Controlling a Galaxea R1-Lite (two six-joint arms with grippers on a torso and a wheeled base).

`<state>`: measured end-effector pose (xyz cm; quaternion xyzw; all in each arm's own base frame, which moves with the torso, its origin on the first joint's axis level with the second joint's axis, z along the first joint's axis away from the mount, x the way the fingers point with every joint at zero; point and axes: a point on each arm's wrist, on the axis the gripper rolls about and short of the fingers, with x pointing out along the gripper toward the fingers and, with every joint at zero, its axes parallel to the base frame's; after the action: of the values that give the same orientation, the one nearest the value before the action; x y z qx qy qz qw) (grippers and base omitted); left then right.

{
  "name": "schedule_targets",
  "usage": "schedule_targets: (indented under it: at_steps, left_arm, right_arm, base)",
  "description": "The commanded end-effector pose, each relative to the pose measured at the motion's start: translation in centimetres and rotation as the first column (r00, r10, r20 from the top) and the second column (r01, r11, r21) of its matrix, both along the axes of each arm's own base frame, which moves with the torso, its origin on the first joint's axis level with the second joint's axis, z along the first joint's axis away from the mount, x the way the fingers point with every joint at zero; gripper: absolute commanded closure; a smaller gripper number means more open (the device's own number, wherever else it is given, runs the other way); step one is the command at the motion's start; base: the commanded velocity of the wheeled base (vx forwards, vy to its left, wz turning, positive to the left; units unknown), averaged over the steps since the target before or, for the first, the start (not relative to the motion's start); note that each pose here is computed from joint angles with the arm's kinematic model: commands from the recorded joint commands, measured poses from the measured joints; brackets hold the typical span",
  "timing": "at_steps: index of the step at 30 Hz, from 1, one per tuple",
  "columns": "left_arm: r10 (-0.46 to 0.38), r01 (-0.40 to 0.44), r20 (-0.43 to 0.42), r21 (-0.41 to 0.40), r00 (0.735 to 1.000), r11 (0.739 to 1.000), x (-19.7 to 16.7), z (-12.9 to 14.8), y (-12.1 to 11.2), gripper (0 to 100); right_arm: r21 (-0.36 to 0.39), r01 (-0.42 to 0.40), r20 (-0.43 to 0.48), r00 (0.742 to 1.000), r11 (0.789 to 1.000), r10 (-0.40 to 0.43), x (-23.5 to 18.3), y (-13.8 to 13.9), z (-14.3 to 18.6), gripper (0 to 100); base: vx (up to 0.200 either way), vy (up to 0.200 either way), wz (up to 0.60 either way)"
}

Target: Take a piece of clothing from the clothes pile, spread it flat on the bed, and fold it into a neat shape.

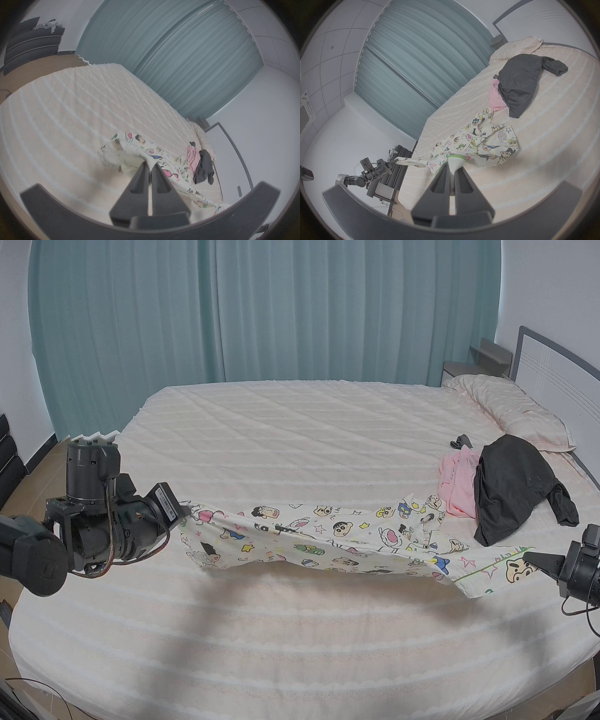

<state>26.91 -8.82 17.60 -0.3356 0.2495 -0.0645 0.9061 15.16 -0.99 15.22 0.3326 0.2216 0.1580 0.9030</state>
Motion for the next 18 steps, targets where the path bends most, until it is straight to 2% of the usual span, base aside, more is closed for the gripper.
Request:
schedule_targets:
  at_steps: [1, 9, 13, 14, 18]
  left_arm:
    - [-0.019, 0.02, -0.04, 0.011, 0.999, 1.0, -1.6, -0.8, 0.6, 100]
    - [-0.041, 0.06, -0.193, 0.093, 0.98, 0.994, -4.5, -5.1, 1.4, 100]
    - [-0.043, 0.067, -0.222, 0.1, 0.974, 0.993, -5.5, -5.8, 1.6, 100]
    - [-0.06, 0.09, -0.262, 0.106, 0.963, 0.99, -6.5, -6.7, 1.7, 100]
    - [-0.105, 0.148, -0.329, 0.107, 0.938, 0.983, -8.3, -8.2, 1.5, 100]
  right_arm:
    - [-0.002, -0.004, -0.051, 0.999, 1.0, 0.004, -0.8, 0.1, -1.2, 100]
    - [-0.044, -0.038, -0.182, 0.983, 0.998, 0.029, -2.3, 0.3, -2.5, 100]
    - [-0.061, -0.061, -0.236, 0.971, 0.996, 0.046, -3.1, 0.4, -3.1, 100]
    - [-0.08, -0.093, -0.292, 0.954, 0.992, 0.066, -3.6, 0.5, -3.9, 100]
    - [-0.096, -0.131, -0.349, 0.933, 0.987, 0.09, -4.3, 0.7, -5.0, 100]
  base:
    - [0.0, 0.0, 0.0]
    - [0.0, 0.0, 0.0]
    - [0.0, 0.0, 0.0]
    - [0.0, 0.0, 0.0]
    - [0.0, 0.0, 0.0]
